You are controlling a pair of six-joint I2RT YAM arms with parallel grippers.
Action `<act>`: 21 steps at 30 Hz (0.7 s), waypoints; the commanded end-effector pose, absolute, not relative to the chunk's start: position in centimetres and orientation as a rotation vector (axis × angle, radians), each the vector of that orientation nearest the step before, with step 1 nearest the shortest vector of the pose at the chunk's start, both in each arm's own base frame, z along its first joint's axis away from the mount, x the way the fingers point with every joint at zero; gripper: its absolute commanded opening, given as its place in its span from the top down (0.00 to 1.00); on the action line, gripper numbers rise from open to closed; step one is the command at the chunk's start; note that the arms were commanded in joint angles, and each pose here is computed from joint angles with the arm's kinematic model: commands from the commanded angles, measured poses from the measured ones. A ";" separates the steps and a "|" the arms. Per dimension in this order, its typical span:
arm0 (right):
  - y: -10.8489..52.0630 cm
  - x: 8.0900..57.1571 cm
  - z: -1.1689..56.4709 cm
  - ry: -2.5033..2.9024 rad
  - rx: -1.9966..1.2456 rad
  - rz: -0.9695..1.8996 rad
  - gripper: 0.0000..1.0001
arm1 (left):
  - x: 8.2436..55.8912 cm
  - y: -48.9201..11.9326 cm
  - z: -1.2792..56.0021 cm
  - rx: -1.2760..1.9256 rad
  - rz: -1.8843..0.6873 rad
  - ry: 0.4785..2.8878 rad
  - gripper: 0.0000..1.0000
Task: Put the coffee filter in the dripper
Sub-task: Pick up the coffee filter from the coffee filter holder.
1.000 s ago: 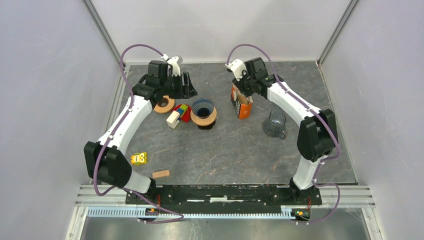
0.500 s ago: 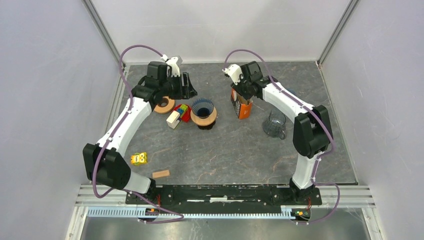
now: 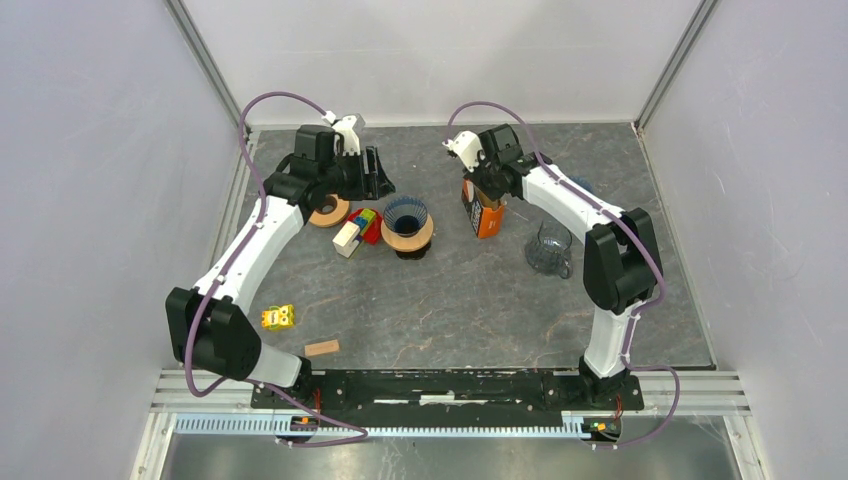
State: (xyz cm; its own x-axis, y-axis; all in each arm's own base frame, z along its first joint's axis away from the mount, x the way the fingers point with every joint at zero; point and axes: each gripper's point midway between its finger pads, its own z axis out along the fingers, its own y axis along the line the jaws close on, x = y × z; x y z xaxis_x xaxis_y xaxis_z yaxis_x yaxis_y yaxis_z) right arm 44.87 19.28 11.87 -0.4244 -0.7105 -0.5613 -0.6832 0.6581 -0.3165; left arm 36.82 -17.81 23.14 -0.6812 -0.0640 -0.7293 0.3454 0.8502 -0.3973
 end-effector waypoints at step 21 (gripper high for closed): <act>20.3 46.9 21.1 2.051 -0.960 -0.061 1.00 | 37.1 -17.6 26.1 0.294 -0.634 2.120 0.30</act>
State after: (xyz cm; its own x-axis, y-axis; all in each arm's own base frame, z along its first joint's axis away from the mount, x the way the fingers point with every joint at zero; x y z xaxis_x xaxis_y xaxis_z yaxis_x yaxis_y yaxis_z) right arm 46.58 20.05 16.77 -0.3934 -0.6772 -0.6218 -0.6468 0.6845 -0.3363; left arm 36.85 -17.70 23.10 -0.6714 -0.0400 -0.7400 0.3638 0.8521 -0.3761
